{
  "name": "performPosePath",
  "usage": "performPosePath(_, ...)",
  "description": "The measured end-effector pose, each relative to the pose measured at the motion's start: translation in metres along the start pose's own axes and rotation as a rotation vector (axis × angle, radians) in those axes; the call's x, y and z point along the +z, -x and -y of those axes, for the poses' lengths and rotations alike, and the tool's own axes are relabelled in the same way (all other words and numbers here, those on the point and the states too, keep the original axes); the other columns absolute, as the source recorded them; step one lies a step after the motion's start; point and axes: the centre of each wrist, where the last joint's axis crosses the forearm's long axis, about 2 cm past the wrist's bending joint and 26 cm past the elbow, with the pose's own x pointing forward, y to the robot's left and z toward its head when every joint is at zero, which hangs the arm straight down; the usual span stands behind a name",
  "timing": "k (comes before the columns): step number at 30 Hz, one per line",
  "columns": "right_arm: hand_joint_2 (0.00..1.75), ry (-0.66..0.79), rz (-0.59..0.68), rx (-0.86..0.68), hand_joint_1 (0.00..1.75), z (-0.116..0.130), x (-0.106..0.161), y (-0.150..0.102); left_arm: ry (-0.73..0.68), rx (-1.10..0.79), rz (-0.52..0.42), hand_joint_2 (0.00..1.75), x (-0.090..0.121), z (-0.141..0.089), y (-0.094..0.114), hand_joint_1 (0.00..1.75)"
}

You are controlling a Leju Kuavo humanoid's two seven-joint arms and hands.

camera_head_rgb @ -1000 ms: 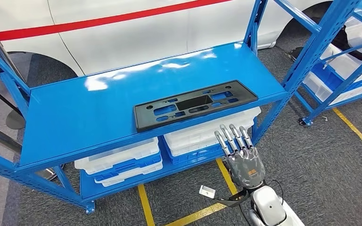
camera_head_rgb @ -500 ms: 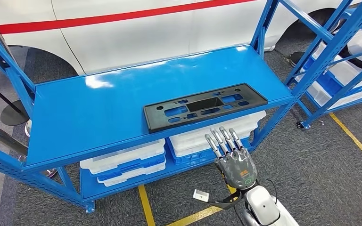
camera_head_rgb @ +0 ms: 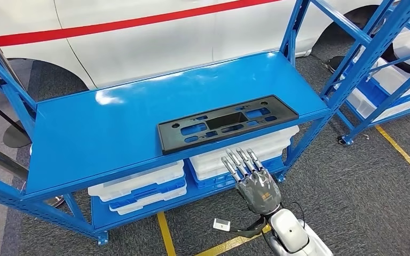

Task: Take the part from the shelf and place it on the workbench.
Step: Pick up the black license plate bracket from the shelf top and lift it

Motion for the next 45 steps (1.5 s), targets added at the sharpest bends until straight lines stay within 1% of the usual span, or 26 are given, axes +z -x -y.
performPosePath(14, 1.75, -0.032, 0.017, -0.004, 0.0, -0.008, -0.002, -0.002, 0.004, 0.0, -0.001, 0.0, 0.001, 0.001, 0.0, 0.0)
performPosePath(24, 1.75, -0.029, 0.015, -0.005, 0.0, -0.008, -0.006, -0.001, 0.011, 0.0, 0.002, 0.0, 0.002, 0.005, -0.001, 0.0)
performPosePath(30, 1.75, -0.041, -0.024, -0.008, 0.0, -0.011, -0.004, -0.002, 0.003, 0.001, -0.005, 0.0, 0.001, 0.003, 0.001, 0.0)
performPosePath(35, 1.75, -0.044, -0.093, 0.015, 0.0, -0.011, -0.001, 0.011, 0.001, 0.002, -0.007, 0.0, 0.0, 0.002, 0.001, 0.0)
performPosePath(40, 1.75, -0.042, -0.131, 0.039, 0.0, -0.009, 0.001, 0.027, 0.0, 0.004, -0.009, 0.0, 0.0, 0.001, 0.002, 0.0)
performPosePath(45, 1.75, -0.052, -0.181, 0.061, 0.0, -0.009, 0.01, 0.037, -0.002, 0.005, -0.011, 0.0, 0.0, 0.001, 0.002, 0.0)
